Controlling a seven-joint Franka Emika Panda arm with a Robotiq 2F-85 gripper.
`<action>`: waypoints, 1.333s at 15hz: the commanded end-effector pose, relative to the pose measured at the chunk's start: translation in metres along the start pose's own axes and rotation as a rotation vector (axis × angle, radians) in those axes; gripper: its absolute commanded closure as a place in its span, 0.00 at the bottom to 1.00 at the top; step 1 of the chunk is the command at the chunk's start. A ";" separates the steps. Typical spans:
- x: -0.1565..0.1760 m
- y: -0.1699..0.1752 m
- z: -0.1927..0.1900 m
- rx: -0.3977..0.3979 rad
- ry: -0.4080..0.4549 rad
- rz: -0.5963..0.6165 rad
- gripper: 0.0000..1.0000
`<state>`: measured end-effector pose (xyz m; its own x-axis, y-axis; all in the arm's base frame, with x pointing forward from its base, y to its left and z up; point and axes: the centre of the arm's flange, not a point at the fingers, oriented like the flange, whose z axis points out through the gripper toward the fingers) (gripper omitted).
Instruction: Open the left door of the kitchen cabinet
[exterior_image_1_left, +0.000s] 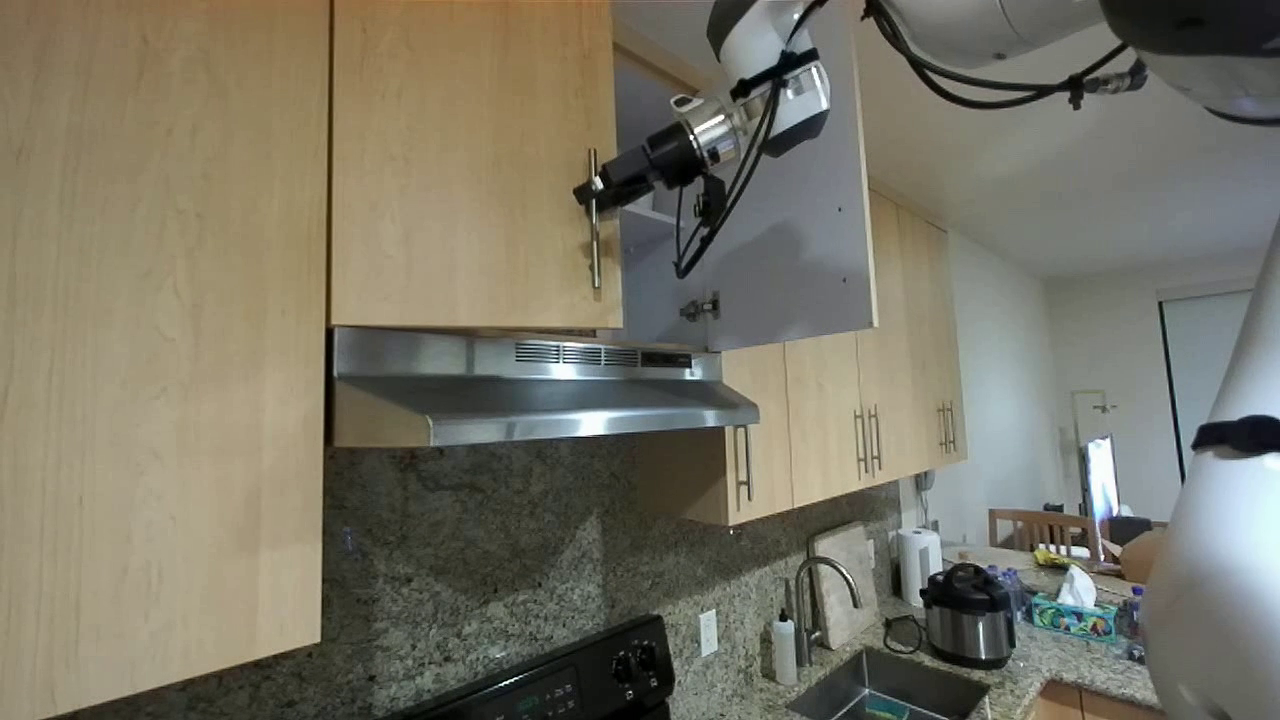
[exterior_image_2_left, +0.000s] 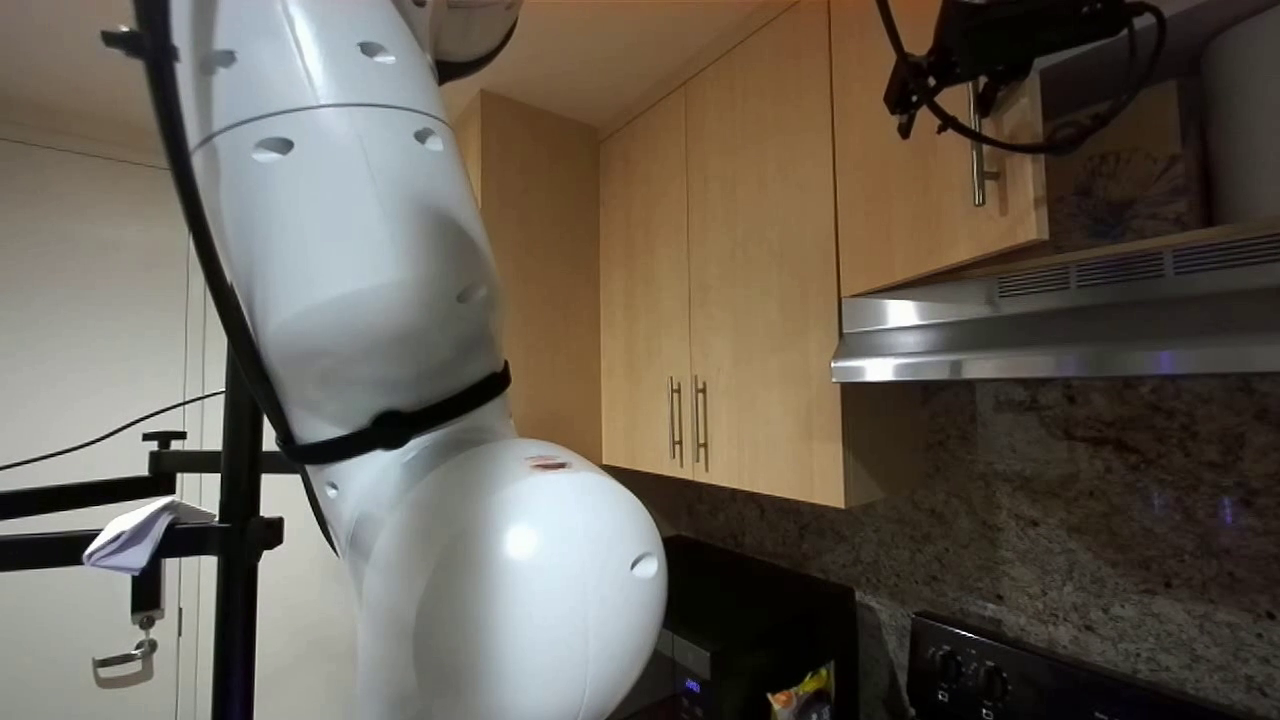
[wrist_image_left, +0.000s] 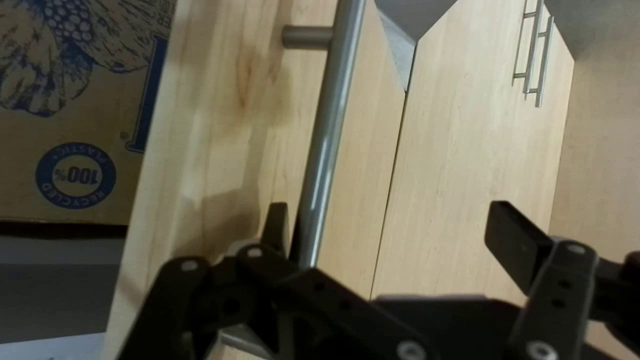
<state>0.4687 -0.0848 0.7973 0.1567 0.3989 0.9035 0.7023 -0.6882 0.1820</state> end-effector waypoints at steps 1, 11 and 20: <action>-0.001 -0.013 -0.005 -0.017 0.053 -0.031 0.00; 0.003 -0.044 -0.004 -0.088 0.133 0.038 0.00; -0.001 -0.063 -0.002 0.002 0.115 0.014 0.00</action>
<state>0.4428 -0.0660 0.7988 0.0992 0.3040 0.9475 0.6363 -0.7515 0.1745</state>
